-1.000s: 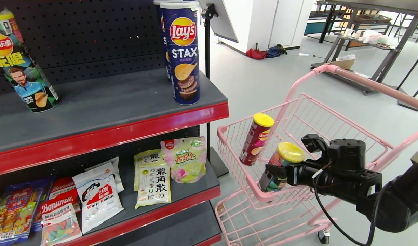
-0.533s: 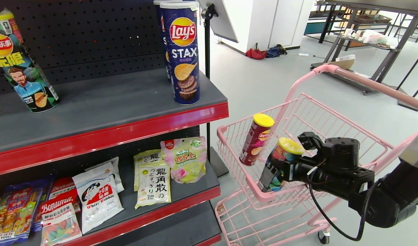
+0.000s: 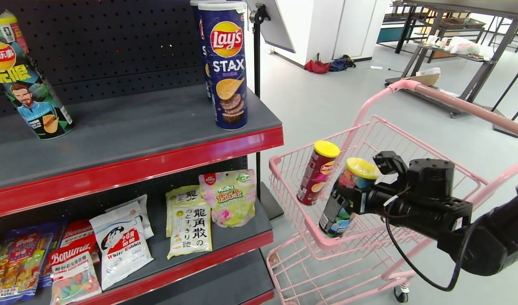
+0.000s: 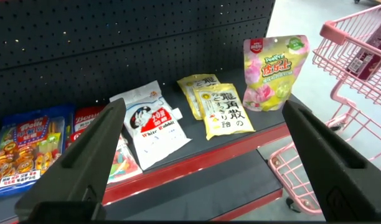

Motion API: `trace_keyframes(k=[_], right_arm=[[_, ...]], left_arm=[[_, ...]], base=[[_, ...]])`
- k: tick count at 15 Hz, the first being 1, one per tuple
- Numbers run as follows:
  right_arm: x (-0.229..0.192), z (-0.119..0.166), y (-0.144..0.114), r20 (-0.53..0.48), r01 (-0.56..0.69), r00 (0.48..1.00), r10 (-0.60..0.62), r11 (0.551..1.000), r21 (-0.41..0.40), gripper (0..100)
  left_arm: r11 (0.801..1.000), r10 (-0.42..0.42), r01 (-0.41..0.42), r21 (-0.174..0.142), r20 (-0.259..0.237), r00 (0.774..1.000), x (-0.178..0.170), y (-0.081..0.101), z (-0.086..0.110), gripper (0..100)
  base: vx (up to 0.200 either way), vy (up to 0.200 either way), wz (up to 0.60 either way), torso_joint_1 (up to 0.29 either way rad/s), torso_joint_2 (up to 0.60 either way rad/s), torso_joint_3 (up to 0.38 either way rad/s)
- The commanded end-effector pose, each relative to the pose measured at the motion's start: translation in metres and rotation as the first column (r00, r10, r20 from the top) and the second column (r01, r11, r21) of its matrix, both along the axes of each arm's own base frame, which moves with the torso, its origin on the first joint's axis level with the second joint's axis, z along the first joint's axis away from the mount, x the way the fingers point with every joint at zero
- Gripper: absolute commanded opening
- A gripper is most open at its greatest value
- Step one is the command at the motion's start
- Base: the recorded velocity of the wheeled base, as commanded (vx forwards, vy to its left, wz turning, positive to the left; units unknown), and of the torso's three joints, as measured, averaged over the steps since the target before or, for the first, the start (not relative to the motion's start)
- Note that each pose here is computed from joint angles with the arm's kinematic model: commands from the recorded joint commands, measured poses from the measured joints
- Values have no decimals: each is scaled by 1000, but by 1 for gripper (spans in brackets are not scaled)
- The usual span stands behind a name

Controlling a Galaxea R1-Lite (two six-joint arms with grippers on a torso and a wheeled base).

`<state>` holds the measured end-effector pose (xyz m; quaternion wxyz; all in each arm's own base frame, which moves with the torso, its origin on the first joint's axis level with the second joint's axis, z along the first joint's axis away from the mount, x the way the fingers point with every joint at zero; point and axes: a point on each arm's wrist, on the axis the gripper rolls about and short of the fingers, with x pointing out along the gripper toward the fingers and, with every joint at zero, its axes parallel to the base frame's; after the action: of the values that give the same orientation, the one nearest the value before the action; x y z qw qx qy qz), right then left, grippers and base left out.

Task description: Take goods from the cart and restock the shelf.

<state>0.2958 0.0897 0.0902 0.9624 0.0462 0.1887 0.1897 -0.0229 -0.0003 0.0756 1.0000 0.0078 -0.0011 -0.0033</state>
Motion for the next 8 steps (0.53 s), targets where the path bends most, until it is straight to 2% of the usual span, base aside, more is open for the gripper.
trace_keyframes(k=[1,3,4,5,6,8], right_arm=[[-9,70,-3,179,1,984,-5,1000,20,0],[-23,121,-10,279,8,960,-8,1000,4,0],[-40,146,-18,314,34,949,-23,999,-30,0],[-50,155,-21,322,46,946,-30,998,-42,0],[-85,178,-32,332,104,940,-75,992,-69,0],[-126,190,-45,337,218,924,-179,973,-82,0]], left_arm=[[1000,0,0,0,-1,1000,0,0,0,100],[1000,0,0,0,-1,1000,0,0,0,100],[1000,0,0,0,-1,1000,0,0,0,100],[1000,0,0,0,-1,1000,0,0,0,100],[1000,0,0,3,1,1000,0,0,0,100],[1000,1,-1,23,1,1000,0,0,0,100]], base=[[0,0,0,0,0,0],[0,0,0,0,0,0],[0,0,0,0,0,0],[0,0,0,0,0,0],[0,0,0,0,0,0],[0,0,0,0,0,0]])
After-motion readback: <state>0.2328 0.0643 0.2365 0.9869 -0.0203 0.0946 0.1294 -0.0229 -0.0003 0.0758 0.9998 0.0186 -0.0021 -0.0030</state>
